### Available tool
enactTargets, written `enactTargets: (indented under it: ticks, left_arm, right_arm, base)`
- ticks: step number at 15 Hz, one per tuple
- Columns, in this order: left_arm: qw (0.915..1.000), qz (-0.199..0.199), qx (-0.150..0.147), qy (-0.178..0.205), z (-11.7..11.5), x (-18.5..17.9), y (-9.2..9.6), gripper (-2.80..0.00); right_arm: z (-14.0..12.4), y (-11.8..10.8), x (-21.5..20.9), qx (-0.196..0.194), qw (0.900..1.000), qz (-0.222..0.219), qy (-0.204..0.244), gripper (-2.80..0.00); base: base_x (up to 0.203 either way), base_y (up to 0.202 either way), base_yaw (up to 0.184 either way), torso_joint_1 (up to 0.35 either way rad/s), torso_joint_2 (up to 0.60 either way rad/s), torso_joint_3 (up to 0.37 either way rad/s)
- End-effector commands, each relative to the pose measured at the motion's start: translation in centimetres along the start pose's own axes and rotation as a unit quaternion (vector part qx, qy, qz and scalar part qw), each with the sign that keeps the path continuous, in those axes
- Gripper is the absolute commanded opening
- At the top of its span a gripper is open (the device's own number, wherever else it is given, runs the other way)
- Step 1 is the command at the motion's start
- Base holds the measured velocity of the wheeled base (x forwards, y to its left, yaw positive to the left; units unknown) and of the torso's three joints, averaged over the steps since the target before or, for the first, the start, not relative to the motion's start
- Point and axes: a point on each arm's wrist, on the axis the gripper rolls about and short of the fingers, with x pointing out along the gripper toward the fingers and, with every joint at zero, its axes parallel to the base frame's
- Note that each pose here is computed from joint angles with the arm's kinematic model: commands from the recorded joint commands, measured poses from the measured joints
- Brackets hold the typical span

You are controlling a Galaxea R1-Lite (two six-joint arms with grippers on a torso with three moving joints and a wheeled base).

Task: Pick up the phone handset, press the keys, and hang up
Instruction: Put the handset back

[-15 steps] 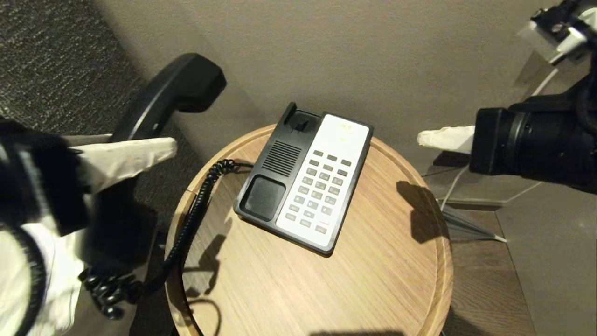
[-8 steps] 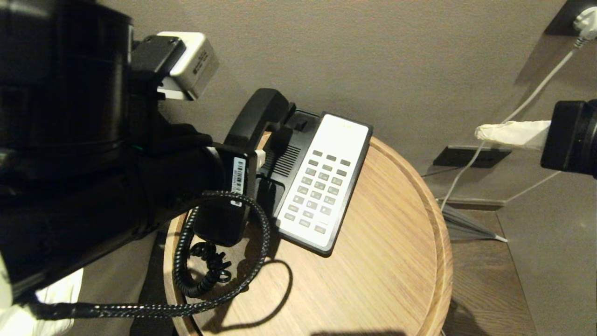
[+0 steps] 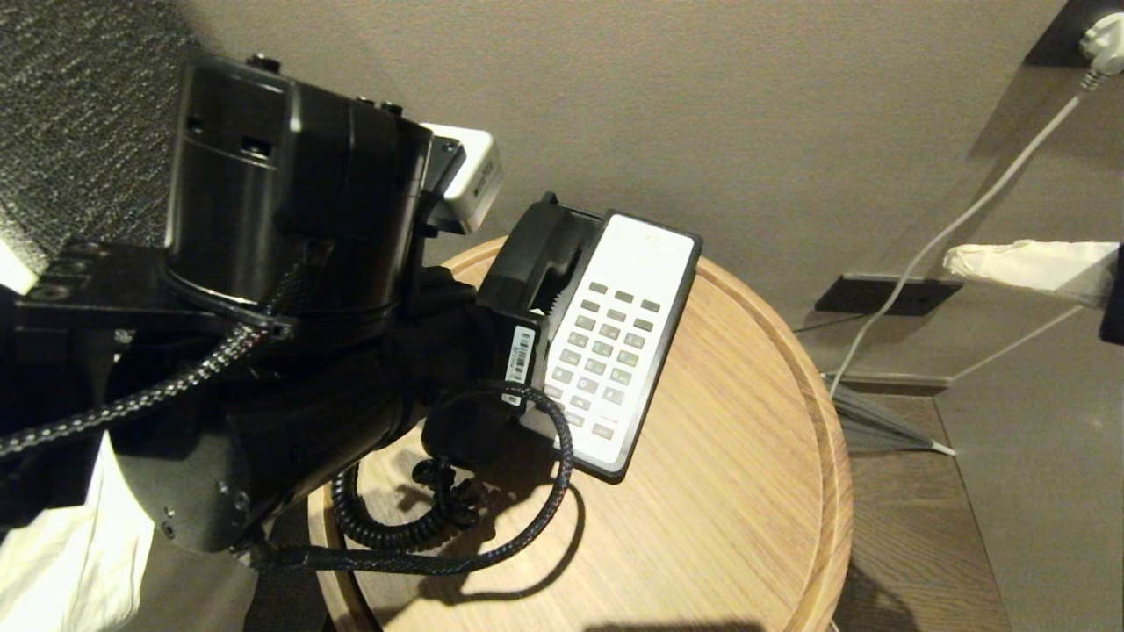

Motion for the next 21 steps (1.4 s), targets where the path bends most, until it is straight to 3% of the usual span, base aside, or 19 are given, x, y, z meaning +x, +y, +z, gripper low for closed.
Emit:
enactTargets:
  ticks: [1,4,8,21]
  left_arm:
    - [0.9999,-0.010,0.007,0.002,-0.1,0.0,0.1,-2.80]
    - [0.9999,-0.016,0.002,-0.006,0.6,0.4,1.0,-2.80]
    - [0.9995,-0.023,0.018,-0.015,1.0,1.2,2.0,-2.80]
    - [0.9991,-0.033,0.025,0.001,0.1,3.1,1.5,-2.80]
  right_arm:
    - [0.0,0.0,-0.2,0.001,1.000,0.001,-0.002,-2.80]
    - [-0.2,-0.1,-0.4,0.001,1.000,0.001,-0.001,-2.80]
    - [-0.5,-0.2,-0.6,0.001,1.000,0.001,0.001,-2.80]
    - [-0.9,-0.4,-0.6,0.000,1.000,0.000,0.007,-2.80]
  base:
    - [0.000,0.000,0.000,0.000,0.00,0.000]
    - [0.000,0.000,0.000,0.000,0.00,0.000]
    - [0.000,0.000,0.000,0.000,0.00,0.000]
    - [0.000,0.000,0.000,0.000,0.00,0.000]
